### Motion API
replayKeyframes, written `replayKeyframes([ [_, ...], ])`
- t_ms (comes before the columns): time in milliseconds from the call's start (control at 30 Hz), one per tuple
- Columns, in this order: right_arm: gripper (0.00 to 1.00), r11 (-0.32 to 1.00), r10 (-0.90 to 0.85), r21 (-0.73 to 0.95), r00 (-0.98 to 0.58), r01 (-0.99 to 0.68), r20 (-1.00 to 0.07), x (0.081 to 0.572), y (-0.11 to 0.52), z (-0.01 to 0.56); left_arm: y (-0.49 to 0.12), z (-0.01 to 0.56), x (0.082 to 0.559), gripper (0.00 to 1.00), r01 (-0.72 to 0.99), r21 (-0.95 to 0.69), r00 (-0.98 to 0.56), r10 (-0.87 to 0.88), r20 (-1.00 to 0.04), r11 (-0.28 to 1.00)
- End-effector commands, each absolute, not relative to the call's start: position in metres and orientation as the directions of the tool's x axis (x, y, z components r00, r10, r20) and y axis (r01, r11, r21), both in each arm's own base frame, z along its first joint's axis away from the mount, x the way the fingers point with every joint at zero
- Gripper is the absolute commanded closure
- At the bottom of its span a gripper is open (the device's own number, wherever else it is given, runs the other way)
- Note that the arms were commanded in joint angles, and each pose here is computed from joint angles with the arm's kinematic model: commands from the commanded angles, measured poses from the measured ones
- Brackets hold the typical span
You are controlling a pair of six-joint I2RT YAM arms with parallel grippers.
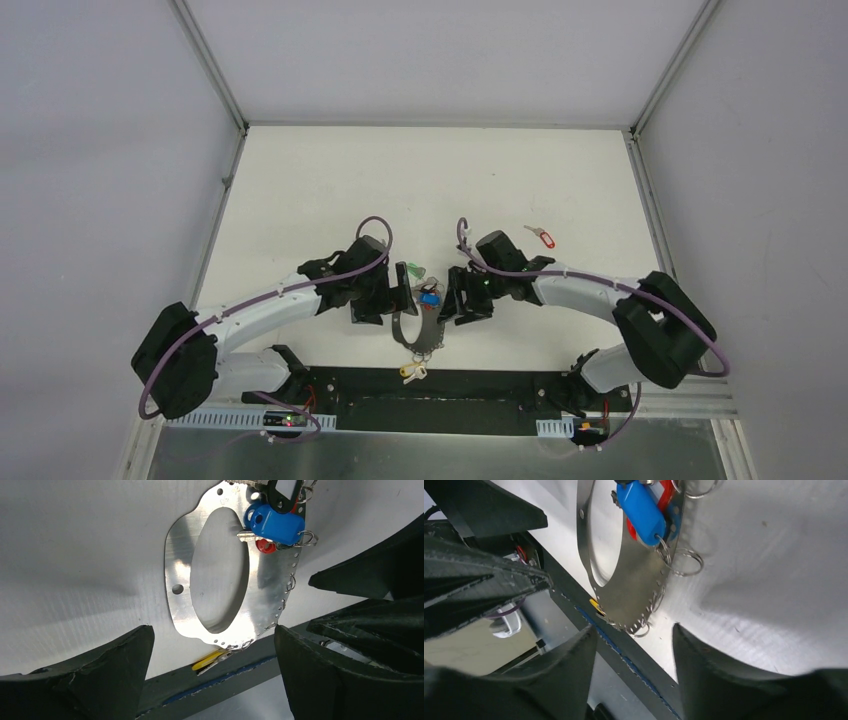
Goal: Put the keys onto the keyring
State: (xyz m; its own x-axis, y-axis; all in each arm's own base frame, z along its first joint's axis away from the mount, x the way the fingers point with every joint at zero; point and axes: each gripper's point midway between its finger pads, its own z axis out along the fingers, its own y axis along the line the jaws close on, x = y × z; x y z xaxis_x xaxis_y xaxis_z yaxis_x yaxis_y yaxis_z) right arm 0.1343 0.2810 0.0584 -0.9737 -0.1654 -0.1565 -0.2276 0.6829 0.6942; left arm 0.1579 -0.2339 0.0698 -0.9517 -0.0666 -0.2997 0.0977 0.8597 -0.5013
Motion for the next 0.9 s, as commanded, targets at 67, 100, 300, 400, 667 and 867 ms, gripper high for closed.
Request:
replayKeyframes([
  [67,0.57,0.592,-0.201,0.767,-0.967,-0.247,-0.157,0.153,0.319,0.076,-0.24,0.098,0.162,0.08,0.092,-0.592,-0.926,-0.149,-0.347,0.801],
  [100,0.61,0.595,-0.204,0.766,-0.967,-0.245,-0.151,0.157,0.323,0.073,-0.239,0.102,0.163,0.08,0.1,-0.598,-0.918,-0.157,-0.363,0.795],
  [300,0.81,0.615,-0.236,0.74,-0.959,-0.27,-0.154,0.194,0.347,0.066,-0.229,0.124,0.161,0.11,0.141,-0.636,-0.874,-0.207,-0.44,0.759],
  [400,0.91,0.617,-0.235,0.734,-0.957,-0.283,-0.171,0.218,0.352,0.066,-0.225,0.128,0.156,0.12,0.143,-0.657,-0.867,-0.227,-0.444,0.74],
  [667,0.76,0.653,-0.228,0.691,-0.951,-0.309,-0.209,0.249,0.336,0.085,-0.222,0.112,0.143,0.16,0.081,-0.679,-0.895,-0.247,-0.372,0.73],
  [867,0.58,0.662,-0.236,0.694,-0.958,-0.282,-0.164,0.209,0.31,0.092,-0.223,0.101,0.139,0.16,0.063,-0.665,-0.913,-0.226,-0.339,0.744],
])
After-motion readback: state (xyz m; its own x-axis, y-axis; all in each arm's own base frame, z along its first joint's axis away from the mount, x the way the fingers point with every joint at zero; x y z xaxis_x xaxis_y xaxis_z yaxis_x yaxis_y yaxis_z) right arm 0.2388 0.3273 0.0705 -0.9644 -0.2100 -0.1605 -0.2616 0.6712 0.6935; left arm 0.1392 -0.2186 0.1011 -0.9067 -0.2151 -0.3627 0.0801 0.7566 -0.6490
